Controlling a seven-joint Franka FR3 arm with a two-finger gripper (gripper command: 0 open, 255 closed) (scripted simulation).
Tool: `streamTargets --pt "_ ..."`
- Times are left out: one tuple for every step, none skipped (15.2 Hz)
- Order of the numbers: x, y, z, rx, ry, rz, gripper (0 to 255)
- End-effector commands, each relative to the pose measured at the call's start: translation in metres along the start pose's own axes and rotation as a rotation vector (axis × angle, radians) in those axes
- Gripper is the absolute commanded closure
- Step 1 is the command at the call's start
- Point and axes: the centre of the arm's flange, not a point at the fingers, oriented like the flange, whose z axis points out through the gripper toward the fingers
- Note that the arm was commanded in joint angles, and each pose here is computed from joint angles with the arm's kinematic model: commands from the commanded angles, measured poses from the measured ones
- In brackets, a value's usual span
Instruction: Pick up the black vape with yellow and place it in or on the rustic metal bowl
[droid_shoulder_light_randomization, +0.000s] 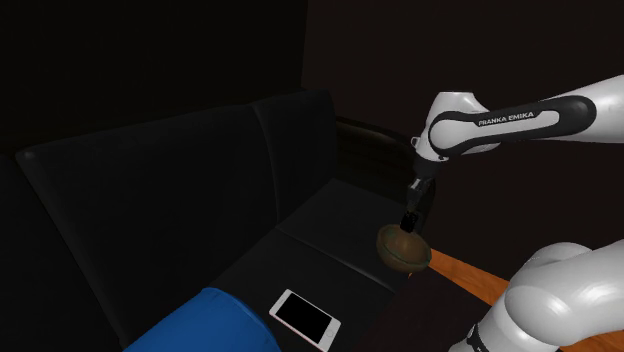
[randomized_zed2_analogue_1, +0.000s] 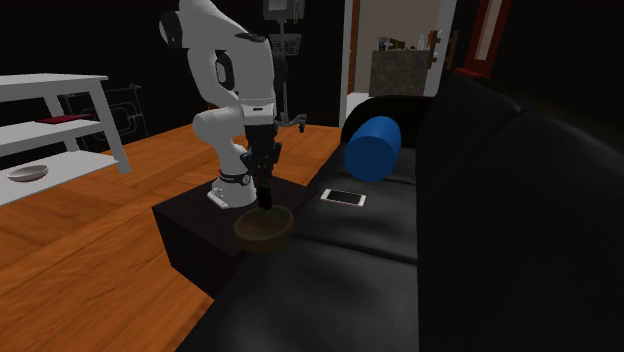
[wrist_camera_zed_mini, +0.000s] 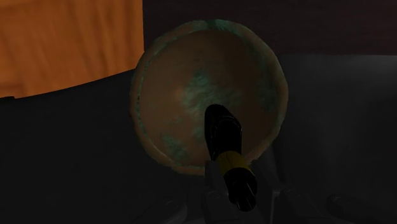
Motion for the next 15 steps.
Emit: streamTargets --pt "-0.001 0.0 0.01 0.0 0.001 0.0 255" --pt "-0.001 0.0 0.015 0.0 0.001 0.0 255" --pt "-0.001 0.0 0.021 0.0 0.001 0.0 255" --pt "-0.001 0.0 0.026 0.0 0.001 0.0 255" --pt "-0.001 0.0 0.031 0.0 0.001 0.0 255" --pt "-0.001 0.0 0.036 0.0 0.001 0.0 255" --pt "-0.001 0.0 0.042 0.0 0.001 0.0 255" --pt "-0.001 0.0 0.049 0.0 0.001 0.0 255" --pt "-0.001 0.0 0.049 0.0 0.001 0.0 255" --pt "-0.001 0.0 0.049 0.0 0.001 0.0 255" --pt "-0.001 0.0 0.049 0.0 0.001 0.0 255" --pt "-0.001 0.0 0.049 0.0 0.001 0.0 255" --pt "-0.001 0.0 0.049 0.0 0.001 0.0 255" --pt "-0.001 0.0 0.049 0.0 0.001 0.0 255" --pt "-0.001 0.0 0.049 0.0 0.001 0.0 255"
